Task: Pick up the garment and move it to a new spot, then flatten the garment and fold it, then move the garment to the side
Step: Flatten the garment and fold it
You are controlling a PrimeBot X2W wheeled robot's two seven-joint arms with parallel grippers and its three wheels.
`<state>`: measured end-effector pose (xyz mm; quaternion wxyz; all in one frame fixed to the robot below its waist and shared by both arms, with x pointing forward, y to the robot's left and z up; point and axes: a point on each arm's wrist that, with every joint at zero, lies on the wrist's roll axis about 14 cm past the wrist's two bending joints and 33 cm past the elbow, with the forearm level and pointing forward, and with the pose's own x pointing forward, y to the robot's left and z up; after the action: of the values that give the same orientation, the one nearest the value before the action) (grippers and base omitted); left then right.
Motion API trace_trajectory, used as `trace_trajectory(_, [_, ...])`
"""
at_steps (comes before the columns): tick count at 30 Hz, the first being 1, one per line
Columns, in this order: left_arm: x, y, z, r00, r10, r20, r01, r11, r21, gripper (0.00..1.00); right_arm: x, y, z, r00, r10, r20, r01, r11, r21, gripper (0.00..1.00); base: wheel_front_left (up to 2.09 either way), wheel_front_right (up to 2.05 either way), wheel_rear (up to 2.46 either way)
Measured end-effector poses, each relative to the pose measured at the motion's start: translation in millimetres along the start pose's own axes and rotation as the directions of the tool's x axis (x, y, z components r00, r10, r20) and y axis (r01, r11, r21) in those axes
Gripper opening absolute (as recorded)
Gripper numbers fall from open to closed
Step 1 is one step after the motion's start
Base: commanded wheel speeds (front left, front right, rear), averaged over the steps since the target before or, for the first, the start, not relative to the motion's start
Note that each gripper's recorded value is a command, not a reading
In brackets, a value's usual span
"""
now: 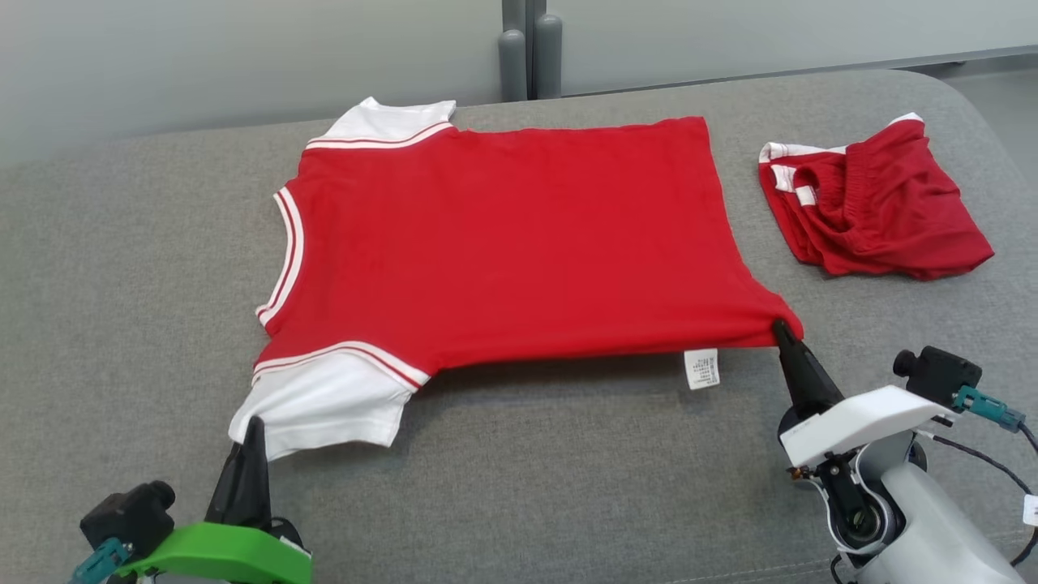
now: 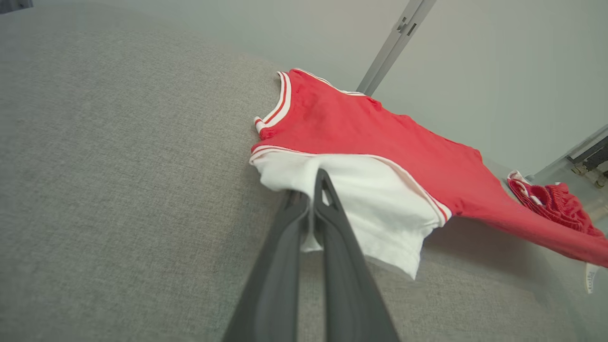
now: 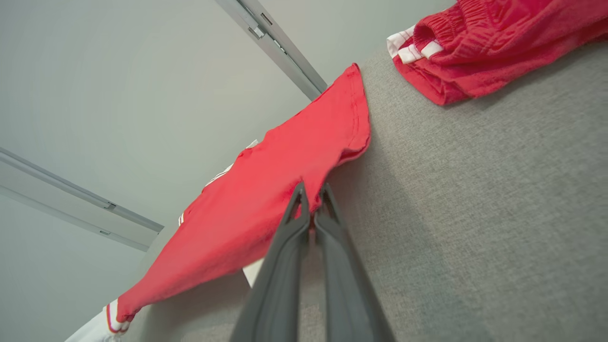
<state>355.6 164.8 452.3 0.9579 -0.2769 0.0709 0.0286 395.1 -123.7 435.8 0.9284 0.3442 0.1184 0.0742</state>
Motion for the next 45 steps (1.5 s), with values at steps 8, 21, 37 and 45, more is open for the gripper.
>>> trace_trajectory(8, [-20,-2,-10,1.0,-0.004,-0.027,0.004,1.0,0.007,0.0,-24,-11,-5,1.0,-0.026,-0.008,0.026,1.0,-0.01,0.0,0.0,0.0,0.0])
trace_trajectory(21, [-47,14,-52,0.981,0.052,-0.188,-0.05,0.999,0.016,0.0,-34,-21,-29,0.994,-0.05,-0.095,0.047,0.998,-0.03,0.0,0.0,0.0,0.0])
trace_trajectory(37, [-52,26,-77,0.952,0.088,-0.294,-0.078,0.996,0.046,0.0,-49,-48,-58,0.97,-0.158,-0.183,0.155,0.987,-0.031,0.0,0.0,0.0,0.0])
trace_trajectory(45, [-48,30,-75,0.953,0.108,-0.284,-0.104,0.994,0.029,0.0,-51,-48,-64,0.967,-0.17,-0.188,0.169,0.985,-0.025,0.03,0.0,0.0,0.0])
